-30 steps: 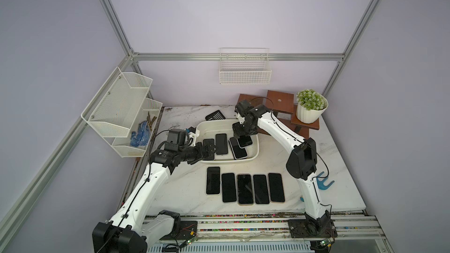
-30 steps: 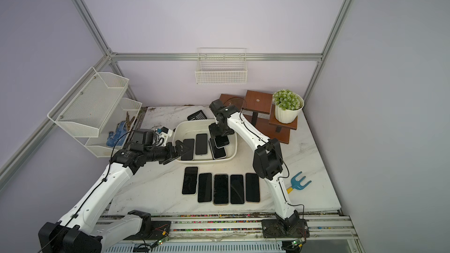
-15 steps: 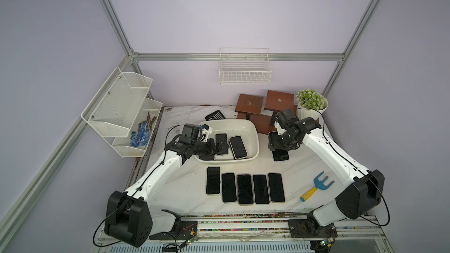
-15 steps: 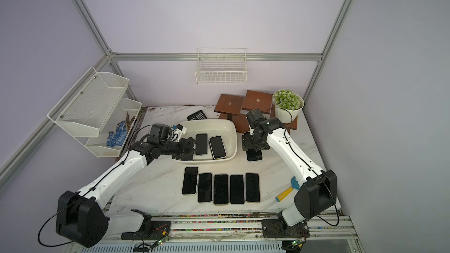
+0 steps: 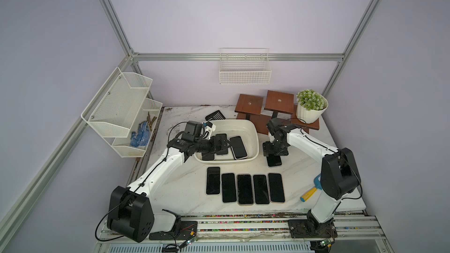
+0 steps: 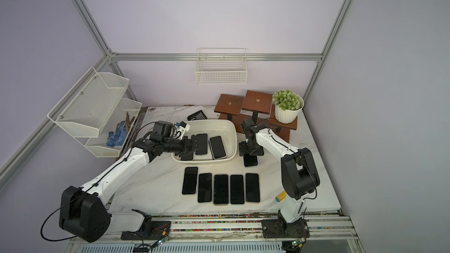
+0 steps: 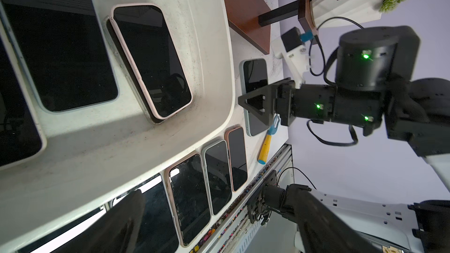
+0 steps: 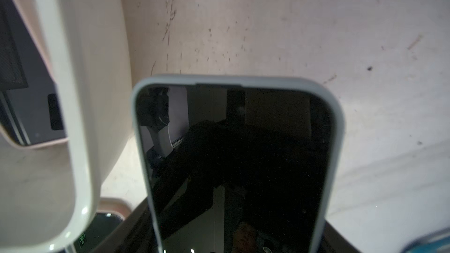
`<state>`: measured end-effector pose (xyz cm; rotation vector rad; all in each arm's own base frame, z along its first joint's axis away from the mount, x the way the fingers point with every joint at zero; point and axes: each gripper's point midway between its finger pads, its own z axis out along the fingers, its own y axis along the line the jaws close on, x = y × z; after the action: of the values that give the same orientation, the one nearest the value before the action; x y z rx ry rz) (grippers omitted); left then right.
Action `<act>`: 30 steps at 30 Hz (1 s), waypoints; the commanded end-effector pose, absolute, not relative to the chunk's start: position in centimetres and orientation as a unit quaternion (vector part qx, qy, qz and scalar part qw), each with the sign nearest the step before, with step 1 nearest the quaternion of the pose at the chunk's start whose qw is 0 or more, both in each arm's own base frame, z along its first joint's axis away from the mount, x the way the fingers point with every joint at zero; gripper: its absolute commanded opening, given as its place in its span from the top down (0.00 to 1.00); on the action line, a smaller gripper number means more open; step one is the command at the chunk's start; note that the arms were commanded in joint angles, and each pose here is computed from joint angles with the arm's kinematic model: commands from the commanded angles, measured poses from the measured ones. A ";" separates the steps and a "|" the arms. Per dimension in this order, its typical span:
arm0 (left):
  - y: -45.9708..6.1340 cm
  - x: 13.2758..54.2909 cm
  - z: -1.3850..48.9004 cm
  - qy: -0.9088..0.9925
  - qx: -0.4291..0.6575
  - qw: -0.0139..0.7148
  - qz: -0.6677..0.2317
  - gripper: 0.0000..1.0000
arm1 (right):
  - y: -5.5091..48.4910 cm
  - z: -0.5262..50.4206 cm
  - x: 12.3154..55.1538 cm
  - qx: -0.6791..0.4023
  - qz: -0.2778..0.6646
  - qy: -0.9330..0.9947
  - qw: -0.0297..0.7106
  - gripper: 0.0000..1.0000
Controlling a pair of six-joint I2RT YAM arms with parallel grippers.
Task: Take the phone out of the storage box
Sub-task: Place the phone at the center of the board.
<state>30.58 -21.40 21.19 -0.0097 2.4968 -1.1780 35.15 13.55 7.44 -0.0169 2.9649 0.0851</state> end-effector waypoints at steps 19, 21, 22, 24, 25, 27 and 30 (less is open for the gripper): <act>-19.1 28.2 22.4 0.900 -0.010 0.218 -0.377 0.00 | 16.6 1.7 38.8 0.002 0.106 0.992 0.065 0.19; -19.2 28.4 22.4 0.900 -0.010 0.218 -0.378 0.00 | 16.6 1.6 38.1 0.003 0.110 0.992 0.060 0.15; -19.2 28.5 22.5 0.899 -0.010 0.219 -0.378 0.00 | 16.5 1.6 37.8 0.002 0.111 0.992 0.058 0.13; -19.3 28.7 22.5 0.899 -0.010 0.220 -0.379 0.00 | 16.2 1.6 37.1 0.002 0.109 0.992 0.056 0.09; -19.3 28.7 22.5 0.899 -0.011 0.219 -0.379 0.00 | 16.1 1.6 36.9 0.002 0.109 0.993 0.055 0.08; -19.3 28.8 22.5 0.899 -0.012 0.219 -0.380 0.00 | 15.9 1.7 36.2 0.000 0.108 0.993 0.053 0.06; -19.4 28.8 22.3 0.898 -0.016 0.218 -0.383 0.00 | 15.6 1.7 35.6 -0.001 0.106 0.993 0.053 0.06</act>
<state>28.22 -19.11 21.56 -0.0599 2.5273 -1.0506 37.83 14.85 2.82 0.0185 2.9546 0.2663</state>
